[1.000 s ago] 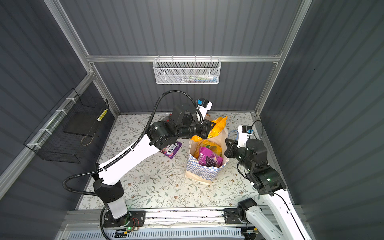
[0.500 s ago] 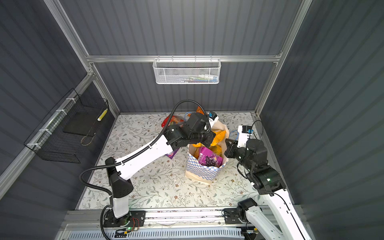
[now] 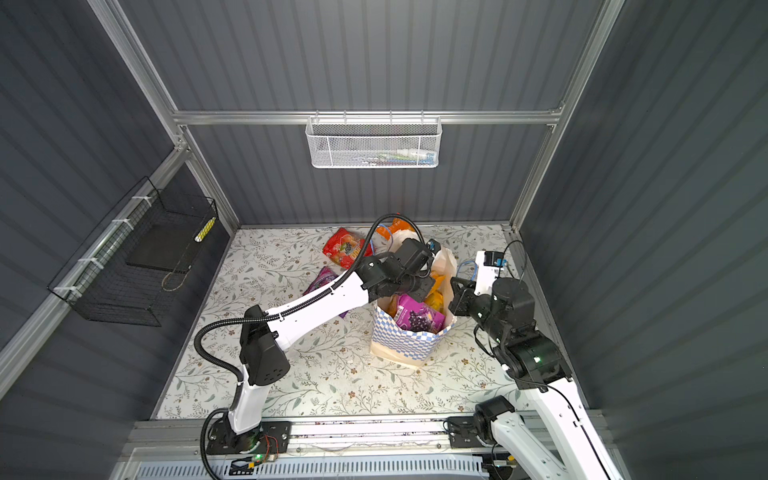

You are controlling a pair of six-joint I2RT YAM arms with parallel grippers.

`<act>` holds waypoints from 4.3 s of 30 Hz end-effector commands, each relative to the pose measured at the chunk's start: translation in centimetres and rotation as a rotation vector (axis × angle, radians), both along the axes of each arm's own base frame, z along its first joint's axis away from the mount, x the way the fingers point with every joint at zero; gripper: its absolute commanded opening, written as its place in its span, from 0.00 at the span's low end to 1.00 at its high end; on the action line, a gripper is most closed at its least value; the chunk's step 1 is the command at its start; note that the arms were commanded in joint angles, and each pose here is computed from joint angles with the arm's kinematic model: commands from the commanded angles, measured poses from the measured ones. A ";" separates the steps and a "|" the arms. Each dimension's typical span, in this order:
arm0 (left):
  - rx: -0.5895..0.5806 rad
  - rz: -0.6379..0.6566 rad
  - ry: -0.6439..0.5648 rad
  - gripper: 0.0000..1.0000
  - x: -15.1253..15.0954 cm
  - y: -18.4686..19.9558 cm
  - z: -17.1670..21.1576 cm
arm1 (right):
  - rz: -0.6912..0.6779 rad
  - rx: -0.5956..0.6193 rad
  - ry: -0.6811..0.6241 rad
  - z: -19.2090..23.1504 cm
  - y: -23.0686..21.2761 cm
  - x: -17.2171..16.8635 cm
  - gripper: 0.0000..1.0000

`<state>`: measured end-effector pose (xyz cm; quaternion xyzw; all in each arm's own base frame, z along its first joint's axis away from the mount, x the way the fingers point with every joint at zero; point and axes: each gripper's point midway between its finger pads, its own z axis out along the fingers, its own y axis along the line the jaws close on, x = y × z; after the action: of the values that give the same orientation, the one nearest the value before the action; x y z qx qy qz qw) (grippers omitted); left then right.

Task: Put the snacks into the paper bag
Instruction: 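Lower the mango bag into the paper bag and open the left gripper, then withdraw the left gripper and move it to the purple Fox's candy bag, then grasp the purple Fox's candy bag with the left gripper and lift it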

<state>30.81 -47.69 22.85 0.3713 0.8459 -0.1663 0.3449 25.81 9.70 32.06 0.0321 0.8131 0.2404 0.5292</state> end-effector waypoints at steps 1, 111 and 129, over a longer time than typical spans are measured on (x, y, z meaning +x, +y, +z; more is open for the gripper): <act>-0.048 0.008 -0.041 0.00 0.9 -1.2 1.2 | -0.001 -0.011 0.001 -0.3 -0.1 0.0 0.00; -0.318 0.771 0.760 0.28 9.4 33.4 -19.7 | 0.018 -0.003 0.003 -0.3 0.3 -0.1 0.00; -0.694 0.717 0.672 0.00 7.5 31.3 -7.5 | 0.021 0.000 -0.002 -0.2 0.3 -0.2 0.00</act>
<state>38.54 -15.90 12.11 -0.1490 0.8944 -0.3854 0.1715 25.70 9.96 32.10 0.0273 0.8128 0.2467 0.5270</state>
